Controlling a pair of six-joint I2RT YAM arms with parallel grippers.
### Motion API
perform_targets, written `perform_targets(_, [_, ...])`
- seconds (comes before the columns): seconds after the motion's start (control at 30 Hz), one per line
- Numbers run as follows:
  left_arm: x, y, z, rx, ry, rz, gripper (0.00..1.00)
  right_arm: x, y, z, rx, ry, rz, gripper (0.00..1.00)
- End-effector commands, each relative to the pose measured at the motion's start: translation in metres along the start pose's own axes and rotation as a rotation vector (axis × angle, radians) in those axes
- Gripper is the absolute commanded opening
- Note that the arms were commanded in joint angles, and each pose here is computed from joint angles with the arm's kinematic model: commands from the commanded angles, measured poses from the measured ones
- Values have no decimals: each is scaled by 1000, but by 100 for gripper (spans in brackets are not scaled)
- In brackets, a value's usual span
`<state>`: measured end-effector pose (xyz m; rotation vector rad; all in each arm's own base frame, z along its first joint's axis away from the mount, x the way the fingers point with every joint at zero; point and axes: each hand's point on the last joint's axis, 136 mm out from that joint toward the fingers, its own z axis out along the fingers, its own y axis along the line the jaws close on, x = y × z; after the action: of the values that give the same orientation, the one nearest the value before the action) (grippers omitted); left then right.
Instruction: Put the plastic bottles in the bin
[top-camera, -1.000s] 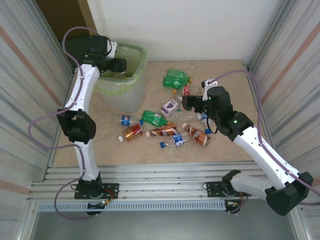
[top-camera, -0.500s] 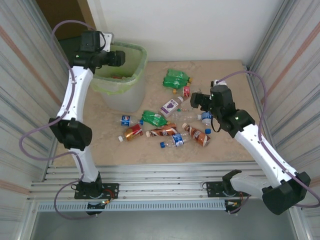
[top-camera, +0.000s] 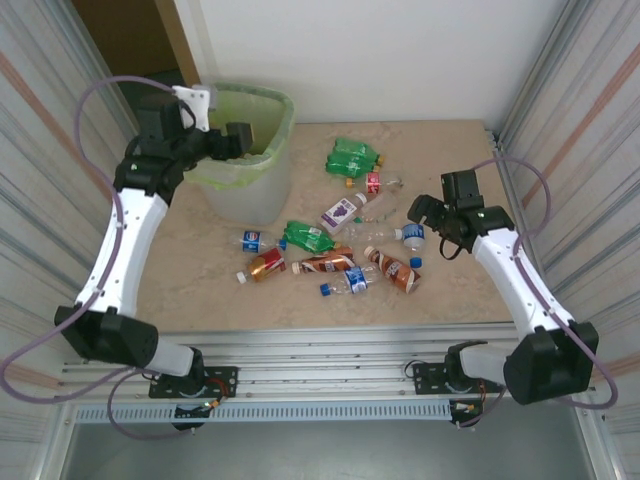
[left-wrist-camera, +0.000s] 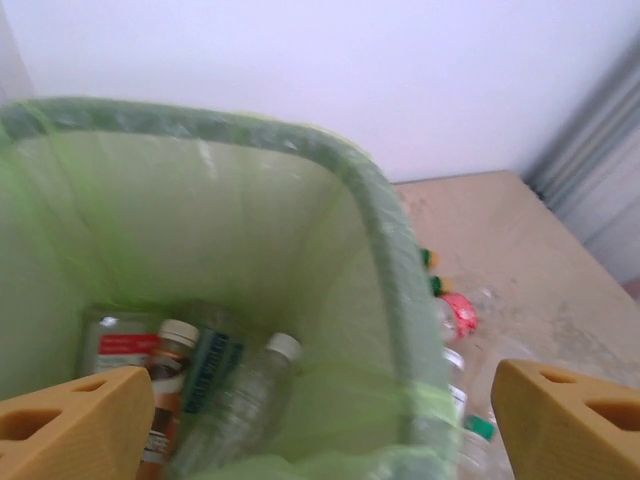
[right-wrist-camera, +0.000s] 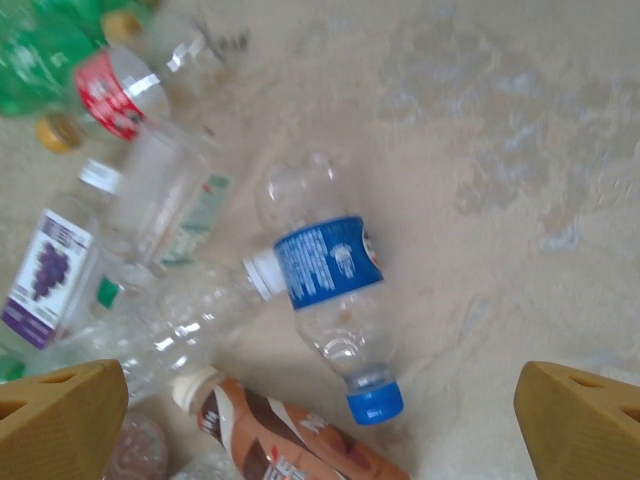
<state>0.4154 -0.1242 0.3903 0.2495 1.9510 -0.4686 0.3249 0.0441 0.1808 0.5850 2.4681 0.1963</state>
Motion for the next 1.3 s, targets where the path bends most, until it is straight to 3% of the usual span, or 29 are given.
perform_targets(0.0, [-10, -38, -21, 82, -104, 28, 90, 28, -6, 15, 28, 160, -4, 98])
perform_targets(0.33, [23, -76, -41, 196, -170, -51, 92, 45, -10, 63, 88, 308, -78, 98])
perform_targets(0.97, [36, -68, -36, 161, -138, -74, 94, 50, -11, 119, 73, 417, -94, 73])
perform_targets(1.27, [40, -67, -31, 158, -124, -81, 94, 55, -26, 135, 102, 447, -78, 70])
